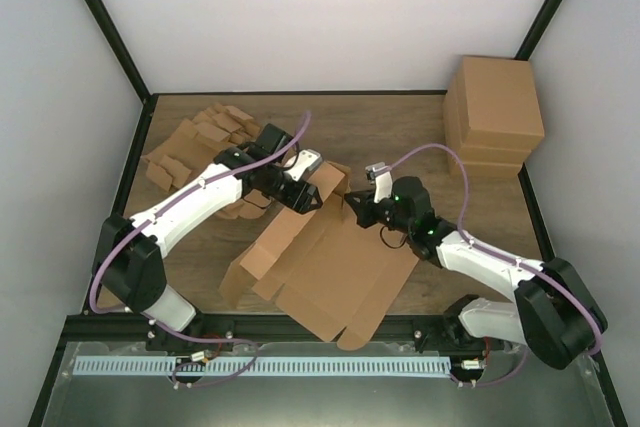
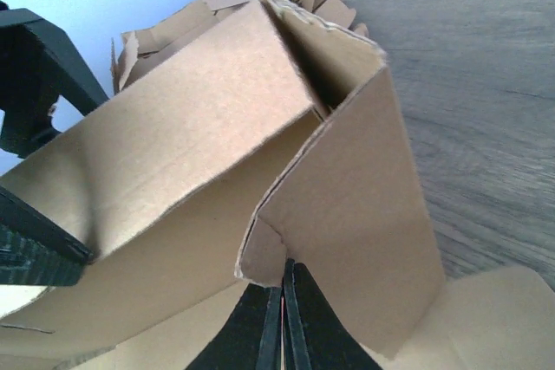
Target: Fold the paper box
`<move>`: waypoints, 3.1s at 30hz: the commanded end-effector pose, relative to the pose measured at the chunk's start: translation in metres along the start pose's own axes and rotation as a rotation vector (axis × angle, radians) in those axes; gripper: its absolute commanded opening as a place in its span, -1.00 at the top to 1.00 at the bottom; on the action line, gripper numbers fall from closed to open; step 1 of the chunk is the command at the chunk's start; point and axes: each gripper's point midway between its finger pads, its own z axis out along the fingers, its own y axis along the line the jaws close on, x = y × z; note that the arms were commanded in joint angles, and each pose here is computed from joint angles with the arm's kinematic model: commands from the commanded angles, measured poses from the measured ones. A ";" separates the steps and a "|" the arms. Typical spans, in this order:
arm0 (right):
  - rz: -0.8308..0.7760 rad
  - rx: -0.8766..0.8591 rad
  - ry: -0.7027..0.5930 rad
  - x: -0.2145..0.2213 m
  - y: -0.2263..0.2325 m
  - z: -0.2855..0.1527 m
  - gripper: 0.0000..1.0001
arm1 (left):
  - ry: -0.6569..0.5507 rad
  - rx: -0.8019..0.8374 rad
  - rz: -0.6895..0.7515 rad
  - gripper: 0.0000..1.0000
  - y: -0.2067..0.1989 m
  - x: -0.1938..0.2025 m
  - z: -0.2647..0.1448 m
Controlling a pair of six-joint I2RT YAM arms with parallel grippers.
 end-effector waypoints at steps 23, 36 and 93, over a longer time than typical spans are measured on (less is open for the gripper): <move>-0.175 -0.045 -0.094 -0.006 0.019 -0.022 -0.54 | 0.070 0.084 0.043 -0.29 -0.022 0.013 0.016; -0.222 -0.114 -0.190 -0.052 -0.015 -0.066 -0.65 | 0.066 0.078 0.042 -0.29 -0.022 0.010 0.014; -0.584 -0.471 0.127 0.020 0.017 0.024 -0.25 | -0.118 0.378 0.041 -0.45 -0.070 -0.034 -0.035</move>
